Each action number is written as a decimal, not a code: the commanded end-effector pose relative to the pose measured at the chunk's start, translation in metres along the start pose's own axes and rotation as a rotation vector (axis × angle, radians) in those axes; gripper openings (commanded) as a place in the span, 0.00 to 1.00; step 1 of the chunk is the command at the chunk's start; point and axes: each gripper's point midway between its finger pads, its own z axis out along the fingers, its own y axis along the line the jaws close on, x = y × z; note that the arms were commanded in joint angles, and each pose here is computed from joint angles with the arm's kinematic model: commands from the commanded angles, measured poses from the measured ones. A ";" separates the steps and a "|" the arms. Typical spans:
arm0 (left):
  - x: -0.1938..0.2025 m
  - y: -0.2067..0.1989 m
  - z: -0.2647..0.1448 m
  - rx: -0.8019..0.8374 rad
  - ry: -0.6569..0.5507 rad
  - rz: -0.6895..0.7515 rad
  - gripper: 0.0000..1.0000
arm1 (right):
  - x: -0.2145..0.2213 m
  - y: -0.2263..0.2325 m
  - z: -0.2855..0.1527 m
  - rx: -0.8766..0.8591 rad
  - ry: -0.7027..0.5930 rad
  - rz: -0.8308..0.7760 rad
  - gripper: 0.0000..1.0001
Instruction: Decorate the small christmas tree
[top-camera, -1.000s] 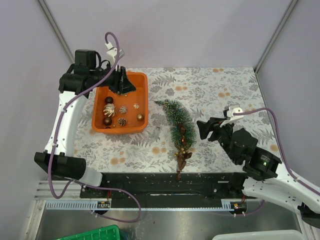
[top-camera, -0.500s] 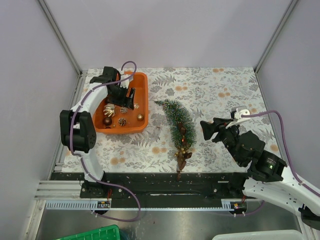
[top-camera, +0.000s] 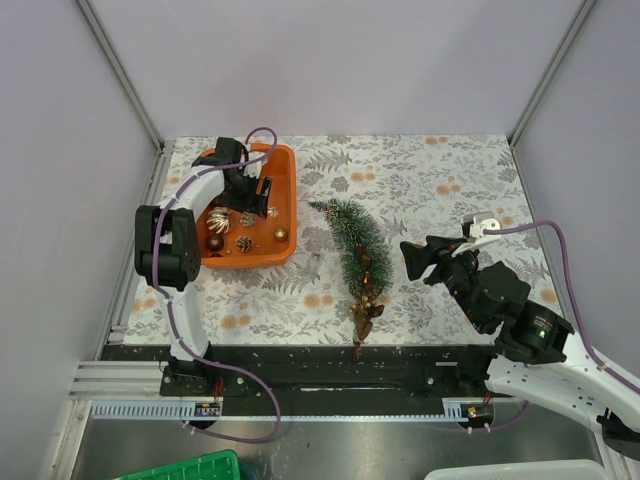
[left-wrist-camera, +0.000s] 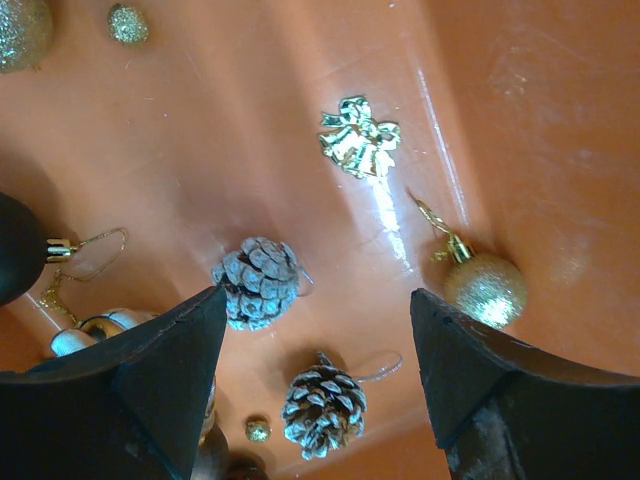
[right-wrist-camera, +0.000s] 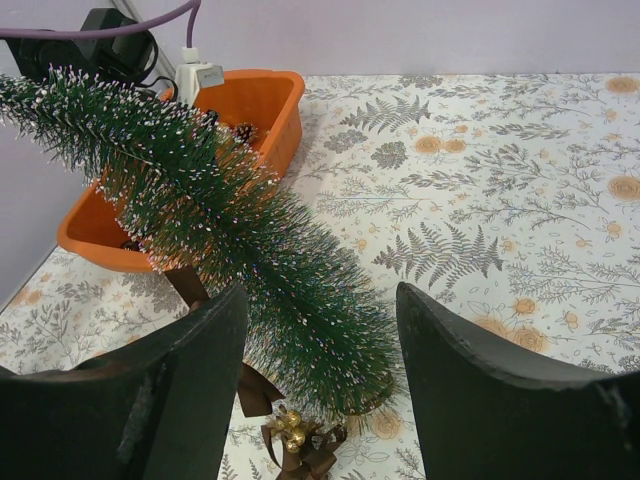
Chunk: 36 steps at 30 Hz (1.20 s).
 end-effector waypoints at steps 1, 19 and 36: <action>-0.020 0.025 0.005 -0.077 -0.064 -0.031 0.77 | -0.006 0.002 0.000 -0.007 -0.022 0.032 0.69; -0.005 0.041 0.020 -0.062 -0.020 -0.048 0.61 | 0.000 -0.004 -0.002 0.010 -0.020 0.040 0.69; 0.012 0.030 0.003 -0.033 -0.005 -0.015 0.63 | 0.004 -0.004 0.000 0.012 -0.009 0.042 0.69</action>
